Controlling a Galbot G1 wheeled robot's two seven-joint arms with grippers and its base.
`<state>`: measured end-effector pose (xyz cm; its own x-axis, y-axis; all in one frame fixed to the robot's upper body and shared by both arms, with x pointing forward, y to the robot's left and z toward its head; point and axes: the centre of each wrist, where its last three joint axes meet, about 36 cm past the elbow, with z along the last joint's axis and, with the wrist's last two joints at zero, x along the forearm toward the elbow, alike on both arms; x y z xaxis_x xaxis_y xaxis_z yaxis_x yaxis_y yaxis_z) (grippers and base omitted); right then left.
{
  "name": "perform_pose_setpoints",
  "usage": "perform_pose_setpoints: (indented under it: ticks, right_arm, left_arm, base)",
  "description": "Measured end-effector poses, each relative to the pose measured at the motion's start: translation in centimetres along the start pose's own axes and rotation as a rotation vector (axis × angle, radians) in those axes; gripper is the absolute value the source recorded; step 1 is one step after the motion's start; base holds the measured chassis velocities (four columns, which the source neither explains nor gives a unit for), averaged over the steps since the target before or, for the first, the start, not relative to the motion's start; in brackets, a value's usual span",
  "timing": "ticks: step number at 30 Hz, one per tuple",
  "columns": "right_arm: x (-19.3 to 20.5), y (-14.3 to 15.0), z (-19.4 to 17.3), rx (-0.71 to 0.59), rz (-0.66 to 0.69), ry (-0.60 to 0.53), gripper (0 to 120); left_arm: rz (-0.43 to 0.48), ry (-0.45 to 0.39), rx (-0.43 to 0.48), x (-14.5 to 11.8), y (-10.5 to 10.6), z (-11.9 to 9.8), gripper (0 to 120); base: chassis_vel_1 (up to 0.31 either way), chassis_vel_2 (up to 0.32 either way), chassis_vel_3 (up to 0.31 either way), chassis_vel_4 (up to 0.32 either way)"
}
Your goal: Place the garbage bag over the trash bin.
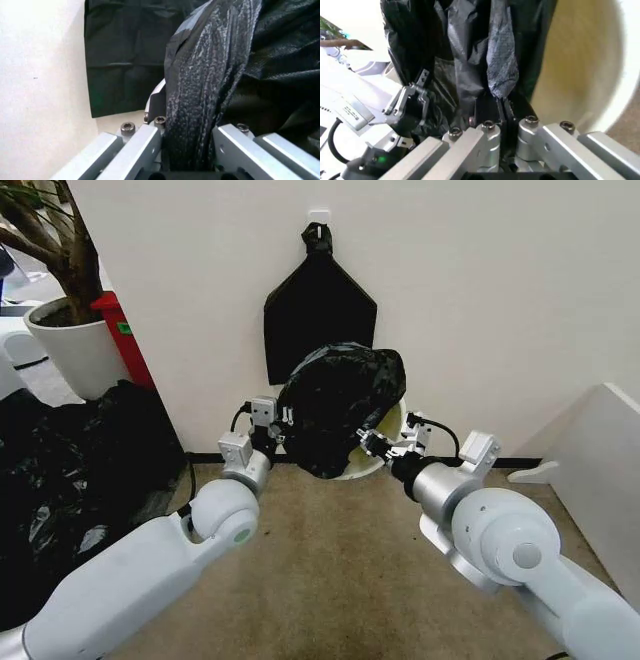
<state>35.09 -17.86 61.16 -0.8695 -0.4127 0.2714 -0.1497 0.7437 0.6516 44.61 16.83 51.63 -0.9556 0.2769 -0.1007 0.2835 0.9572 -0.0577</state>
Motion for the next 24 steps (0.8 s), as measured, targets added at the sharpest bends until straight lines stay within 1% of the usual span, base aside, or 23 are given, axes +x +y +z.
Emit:
perform_pose_setpoints:
  ticks: [6,12,16,20,24]
  right_arm:
    - [0.8,-0.2,-0.3,0.016,0.012,-0.009,0]
    - [1.7,-1.4,-0.3,0.044,0.075,-0.016,0]
    - [2.1,-2.6,0.6,0.086,0.145,-0.038,0]
    - [2.2,-3.0,1.0,0.095,0.165,-0.041,0]
    - [2.5,-3.5,1.8,0.101,0.193,-0.029,0]
  left_arm:
    - [-0.003,0.0,0.012,-0.4,0.1,-0.1,0]
    - [-0.02,0.009,0.058,-0.8,0.7,-0.9,0]
    - [-0.028,0.005,0.072,-0.7,1.4,-1.3,0]
    - [-0.023,0.005,0.079,-0.5,1.5,-1.4,0]
    - [-0.028,0.014,0.122,-0.3,1.4,-2.1,0]
  base:
    - [0.0,0.0,0.0,0.0]
    - [0.0,0.0,0.0,0.0]
    - [0.0,0.0,0.0,0.0]
    - [0.0,0.0,0.0,0.0]
    - [0.0,0.0,0.0,0.0]
